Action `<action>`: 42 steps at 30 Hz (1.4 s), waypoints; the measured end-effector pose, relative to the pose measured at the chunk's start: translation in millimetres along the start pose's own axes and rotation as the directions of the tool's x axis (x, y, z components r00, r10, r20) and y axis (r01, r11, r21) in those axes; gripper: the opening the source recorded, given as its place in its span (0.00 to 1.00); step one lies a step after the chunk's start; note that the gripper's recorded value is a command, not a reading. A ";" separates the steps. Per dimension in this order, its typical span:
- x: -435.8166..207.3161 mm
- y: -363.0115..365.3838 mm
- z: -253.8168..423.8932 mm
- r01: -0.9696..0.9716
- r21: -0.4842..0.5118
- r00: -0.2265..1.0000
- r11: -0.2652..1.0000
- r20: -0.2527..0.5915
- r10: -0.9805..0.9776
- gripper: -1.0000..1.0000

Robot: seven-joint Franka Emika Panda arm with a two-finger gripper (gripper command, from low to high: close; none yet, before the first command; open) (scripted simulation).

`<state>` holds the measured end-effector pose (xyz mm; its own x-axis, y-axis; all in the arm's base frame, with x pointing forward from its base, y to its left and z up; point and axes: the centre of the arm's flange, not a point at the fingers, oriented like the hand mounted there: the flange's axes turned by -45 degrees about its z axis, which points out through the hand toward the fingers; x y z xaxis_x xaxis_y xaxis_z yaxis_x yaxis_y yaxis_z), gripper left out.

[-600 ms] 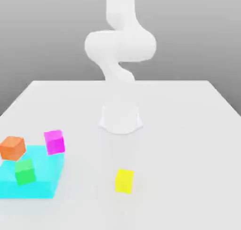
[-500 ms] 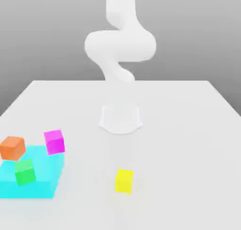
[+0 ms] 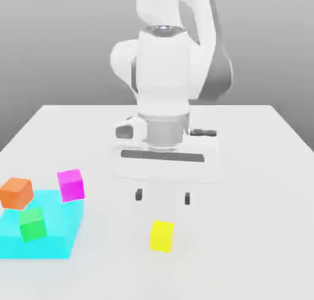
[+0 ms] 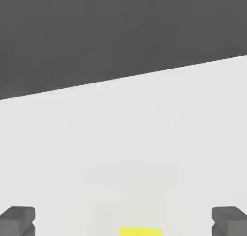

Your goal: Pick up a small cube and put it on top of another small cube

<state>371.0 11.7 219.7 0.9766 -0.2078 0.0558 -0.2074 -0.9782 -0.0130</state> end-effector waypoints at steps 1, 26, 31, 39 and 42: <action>-10.7 2.3 16.0 -0.008 -0.007 1.000 1.000 0.028 0.008 0.50; -3.6 26.1 20.7 -0.138 -0.020 0.989 0.990 0.053 0.139 0.00; 33.5 76.0 -3.1 -0.396 -0.033 0.917 0.918 0.045 0.397 0.00; 69.3 187.2 -49.7 -0.767 -0.049 0.639 0.639 0.026 0.769 0.00; 73.5 229.5 -69.8 -0.863 -0.052 0.502 0.502 0.017 0.865 0.00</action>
<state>391.1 -228.1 290.5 0.3113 -0.9503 -0.0005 -0.9503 -0.3113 -0.0024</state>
